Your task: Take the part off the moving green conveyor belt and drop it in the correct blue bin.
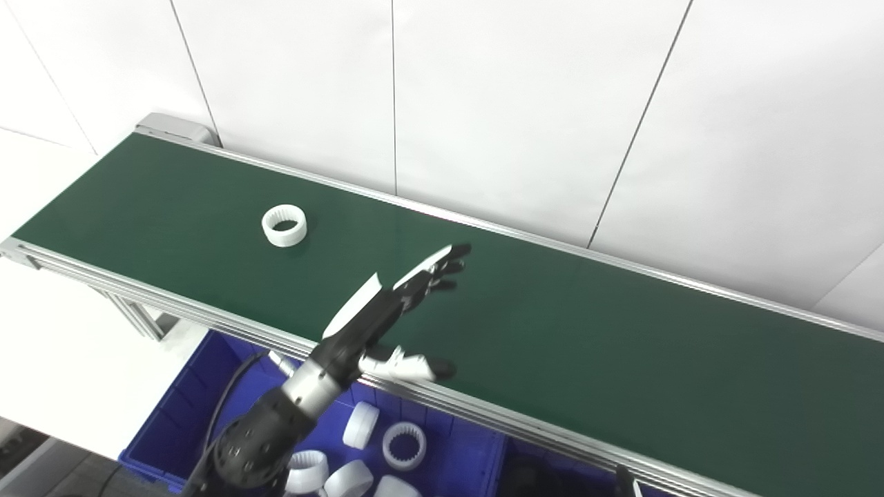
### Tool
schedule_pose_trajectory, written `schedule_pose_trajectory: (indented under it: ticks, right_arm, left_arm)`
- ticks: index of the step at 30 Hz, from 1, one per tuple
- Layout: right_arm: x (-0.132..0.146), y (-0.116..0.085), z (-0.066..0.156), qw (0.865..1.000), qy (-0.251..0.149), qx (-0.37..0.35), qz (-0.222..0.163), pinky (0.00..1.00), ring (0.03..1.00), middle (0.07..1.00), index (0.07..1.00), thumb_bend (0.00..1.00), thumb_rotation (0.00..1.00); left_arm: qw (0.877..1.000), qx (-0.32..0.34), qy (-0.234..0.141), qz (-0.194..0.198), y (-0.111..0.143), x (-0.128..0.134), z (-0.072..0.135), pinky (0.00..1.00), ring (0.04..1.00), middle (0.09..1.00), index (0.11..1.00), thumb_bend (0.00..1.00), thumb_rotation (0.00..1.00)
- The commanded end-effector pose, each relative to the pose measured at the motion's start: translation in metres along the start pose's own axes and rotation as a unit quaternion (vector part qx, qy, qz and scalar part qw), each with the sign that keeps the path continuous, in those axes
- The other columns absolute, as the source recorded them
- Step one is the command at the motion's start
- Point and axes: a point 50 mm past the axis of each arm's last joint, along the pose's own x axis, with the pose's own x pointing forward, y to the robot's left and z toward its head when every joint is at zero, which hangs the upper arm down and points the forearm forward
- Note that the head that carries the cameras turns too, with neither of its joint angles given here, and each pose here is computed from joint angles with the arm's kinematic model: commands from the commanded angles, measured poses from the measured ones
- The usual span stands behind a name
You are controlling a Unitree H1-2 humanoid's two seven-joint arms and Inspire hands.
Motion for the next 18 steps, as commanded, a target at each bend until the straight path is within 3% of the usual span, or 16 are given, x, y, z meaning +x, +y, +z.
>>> schedule_pose_trajectory:
  ticks: [1,8,11,18]
  right_arm:
    - [0.002,0.001,0.008,0.999,-0.042,0.002,-0.008,1.00,1.000,1.000,1.000,0.98,0.47]
    - [-0.001,0.002,0.007,0.999,-0.041,0.003,-0.006,1.00,1.000,1.000,1.000,0.98,0.48]
    - [-0.002,0.002,0.007,0.999,-0.043,0.005,-0.007,1.00,1.000,1.000,1.000,0.98,0.48]
    - [-0.001,0.002,0.006,0.999,-0.047,0.009,-0.004,1.00,1.000,1.000,1.000,0.98,0.47]
  left_arm:
    - [0.999,0.034,-0.018,0.028,0.018,0.022,0.015,0.90,0.964,1.000,0.974,0.78,0.56]
    - [0.994,0.092,0.017,0.051,0.037,0.057,0.017,0.90,0.963,1.000,0.979,0.77,0.53]
    - [0.990,0.119,0.044,0.055,0.046,0.072,0.009,0.94,0.988,1.000,0.980,0.79,0.55]
    - [0.979,0.175,0.089,0.061,0.061,0.100,-0.008,0.94,0.977,0.997,0.963,0.82,0.49]
